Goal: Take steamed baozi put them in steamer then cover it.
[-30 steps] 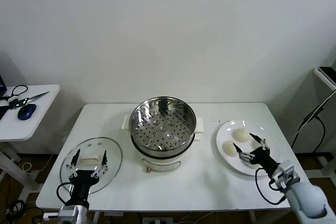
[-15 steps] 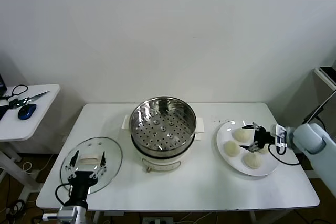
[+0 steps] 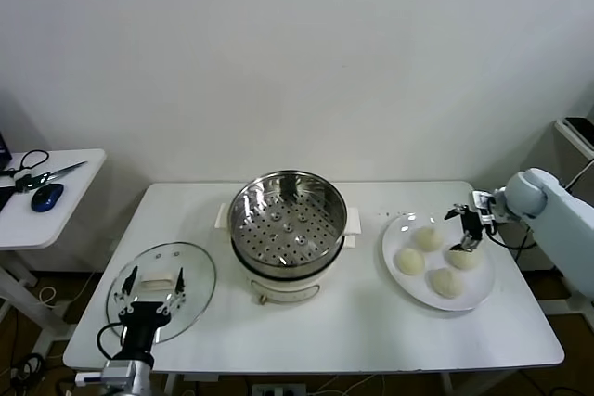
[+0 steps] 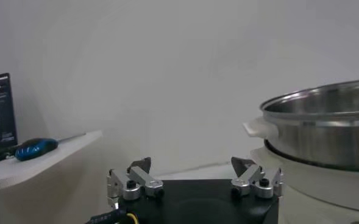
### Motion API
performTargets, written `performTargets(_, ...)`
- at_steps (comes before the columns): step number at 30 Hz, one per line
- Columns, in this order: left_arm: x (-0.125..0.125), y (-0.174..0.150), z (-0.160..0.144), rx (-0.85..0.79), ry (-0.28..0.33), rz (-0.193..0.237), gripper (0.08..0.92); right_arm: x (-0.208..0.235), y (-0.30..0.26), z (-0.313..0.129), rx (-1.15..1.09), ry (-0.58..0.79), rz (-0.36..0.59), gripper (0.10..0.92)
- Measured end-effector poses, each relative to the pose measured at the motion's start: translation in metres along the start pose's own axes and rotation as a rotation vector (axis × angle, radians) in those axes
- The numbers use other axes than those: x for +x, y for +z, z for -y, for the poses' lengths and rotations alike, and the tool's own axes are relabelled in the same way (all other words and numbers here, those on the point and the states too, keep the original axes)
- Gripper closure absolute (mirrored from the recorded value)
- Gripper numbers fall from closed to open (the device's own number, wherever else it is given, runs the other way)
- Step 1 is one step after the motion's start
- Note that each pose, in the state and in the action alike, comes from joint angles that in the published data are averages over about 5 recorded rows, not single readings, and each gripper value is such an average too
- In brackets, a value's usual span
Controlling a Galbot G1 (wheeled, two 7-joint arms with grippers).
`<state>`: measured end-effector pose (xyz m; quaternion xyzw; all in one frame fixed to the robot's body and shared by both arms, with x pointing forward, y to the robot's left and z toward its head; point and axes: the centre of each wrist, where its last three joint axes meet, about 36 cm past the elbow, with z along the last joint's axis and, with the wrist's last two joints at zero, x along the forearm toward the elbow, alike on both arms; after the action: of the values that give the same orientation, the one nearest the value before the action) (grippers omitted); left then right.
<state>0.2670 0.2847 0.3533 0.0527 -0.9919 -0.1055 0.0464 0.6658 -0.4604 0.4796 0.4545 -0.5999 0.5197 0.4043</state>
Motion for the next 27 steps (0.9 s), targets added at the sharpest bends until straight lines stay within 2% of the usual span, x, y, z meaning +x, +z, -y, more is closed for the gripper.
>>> performTargets(16,-0.006,0.009,-0.005,-0.018,-0.002,-0.026,0.177,-0.043,-0.034,0.024,0.037,-0.084,-0.038,0.2)
performTargets(27,-0.006,0.013,-0.006,-0.021,-0.003,-0.034,0.177,-0.048,-0.045,0.036,0.043,-0.108,-0.046,0.223)
